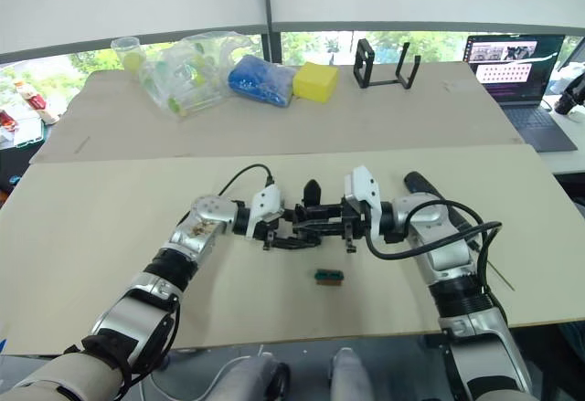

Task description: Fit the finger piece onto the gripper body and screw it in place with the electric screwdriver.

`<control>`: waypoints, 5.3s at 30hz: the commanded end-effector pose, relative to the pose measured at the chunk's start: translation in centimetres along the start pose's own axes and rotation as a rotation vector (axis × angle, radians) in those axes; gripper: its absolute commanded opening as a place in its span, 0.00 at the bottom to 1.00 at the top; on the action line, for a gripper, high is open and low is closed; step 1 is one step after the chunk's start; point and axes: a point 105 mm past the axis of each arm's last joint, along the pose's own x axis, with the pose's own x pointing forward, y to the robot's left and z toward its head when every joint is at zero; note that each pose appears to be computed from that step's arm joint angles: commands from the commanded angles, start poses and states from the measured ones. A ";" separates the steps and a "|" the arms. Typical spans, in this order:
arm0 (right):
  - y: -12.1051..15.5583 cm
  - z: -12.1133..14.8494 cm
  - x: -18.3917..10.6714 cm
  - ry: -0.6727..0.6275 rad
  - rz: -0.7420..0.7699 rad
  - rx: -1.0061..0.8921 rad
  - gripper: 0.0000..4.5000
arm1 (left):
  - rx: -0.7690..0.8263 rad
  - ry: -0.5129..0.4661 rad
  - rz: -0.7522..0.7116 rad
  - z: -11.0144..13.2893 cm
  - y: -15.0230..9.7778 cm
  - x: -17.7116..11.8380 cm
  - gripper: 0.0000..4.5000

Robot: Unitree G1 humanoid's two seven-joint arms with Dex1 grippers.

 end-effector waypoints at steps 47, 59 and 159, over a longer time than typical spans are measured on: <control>3.5 -7.6 -1.1 0.318 0.152 0.285 0.09 | -0.010 -0.021 0.031 0.1 -0.6 -0.3 0.51; 2.7 -7.9 -1.3 0.301 -0.015 0.293 0.09 | -0.018 -0.018 0.042 -0.1 -0.6 -0.4 0.51; -4.8 -4.4 -24.0 1.036 -0.770 0.621 0.99 | -0.020 -0.133 -0.081 14.2 -7.0 -12.5 1.00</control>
